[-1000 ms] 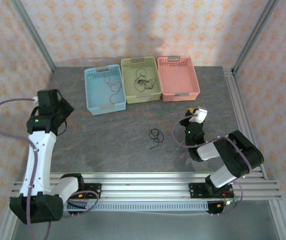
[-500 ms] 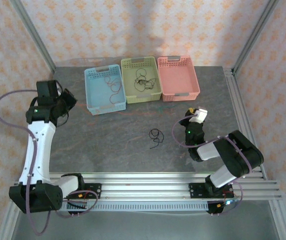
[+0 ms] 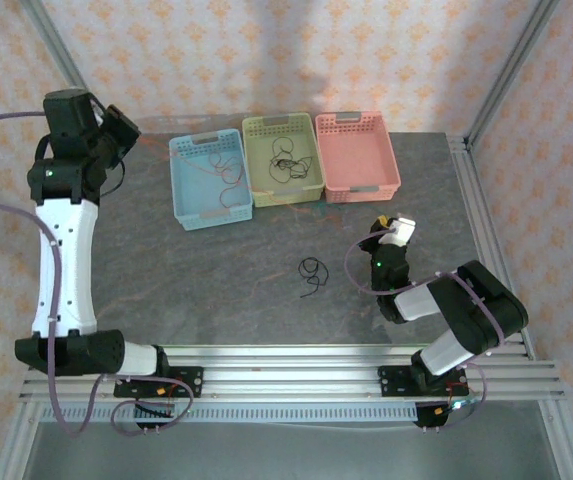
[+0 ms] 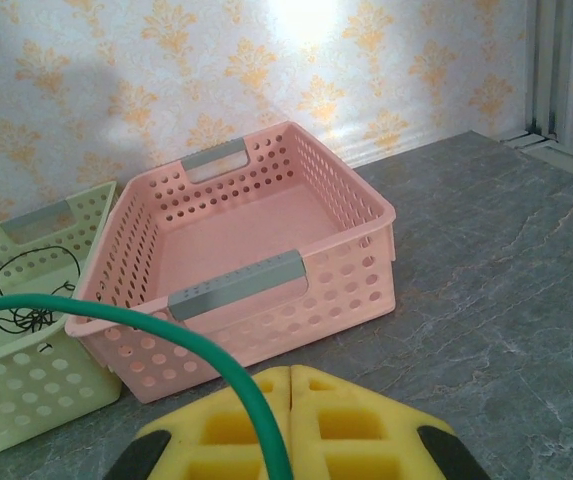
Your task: Untangle the cables
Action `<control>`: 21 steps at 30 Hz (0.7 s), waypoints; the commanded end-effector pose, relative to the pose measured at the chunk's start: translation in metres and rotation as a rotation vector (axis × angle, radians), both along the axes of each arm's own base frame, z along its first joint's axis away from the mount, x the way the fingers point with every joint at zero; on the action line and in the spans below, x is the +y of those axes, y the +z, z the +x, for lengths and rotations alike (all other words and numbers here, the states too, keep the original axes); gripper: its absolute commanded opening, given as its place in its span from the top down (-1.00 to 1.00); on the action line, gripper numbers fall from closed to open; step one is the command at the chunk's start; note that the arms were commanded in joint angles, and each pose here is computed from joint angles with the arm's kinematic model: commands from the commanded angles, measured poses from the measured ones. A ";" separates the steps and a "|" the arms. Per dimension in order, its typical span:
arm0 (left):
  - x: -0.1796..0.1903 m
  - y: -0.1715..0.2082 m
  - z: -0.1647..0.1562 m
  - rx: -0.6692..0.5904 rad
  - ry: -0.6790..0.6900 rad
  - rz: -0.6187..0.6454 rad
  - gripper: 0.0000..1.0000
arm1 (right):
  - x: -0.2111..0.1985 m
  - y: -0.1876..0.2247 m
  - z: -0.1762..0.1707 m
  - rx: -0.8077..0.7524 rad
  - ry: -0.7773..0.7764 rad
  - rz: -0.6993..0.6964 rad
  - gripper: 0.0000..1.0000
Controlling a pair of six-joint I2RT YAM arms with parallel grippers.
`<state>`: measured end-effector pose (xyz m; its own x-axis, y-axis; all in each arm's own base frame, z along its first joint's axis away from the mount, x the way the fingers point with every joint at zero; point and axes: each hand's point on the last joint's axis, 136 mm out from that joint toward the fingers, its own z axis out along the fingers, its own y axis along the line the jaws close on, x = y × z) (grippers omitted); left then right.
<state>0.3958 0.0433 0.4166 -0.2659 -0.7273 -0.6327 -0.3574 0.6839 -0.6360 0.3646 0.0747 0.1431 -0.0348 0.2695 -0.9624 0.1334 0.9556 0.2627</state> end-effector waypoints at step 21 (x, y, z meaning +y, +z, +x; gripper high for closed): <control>0.144 -0.077 0.011 0.096 0.354 -0.202 1.00 | 0.003 0.004 0.006 -0.016 0.006 0.031 1.00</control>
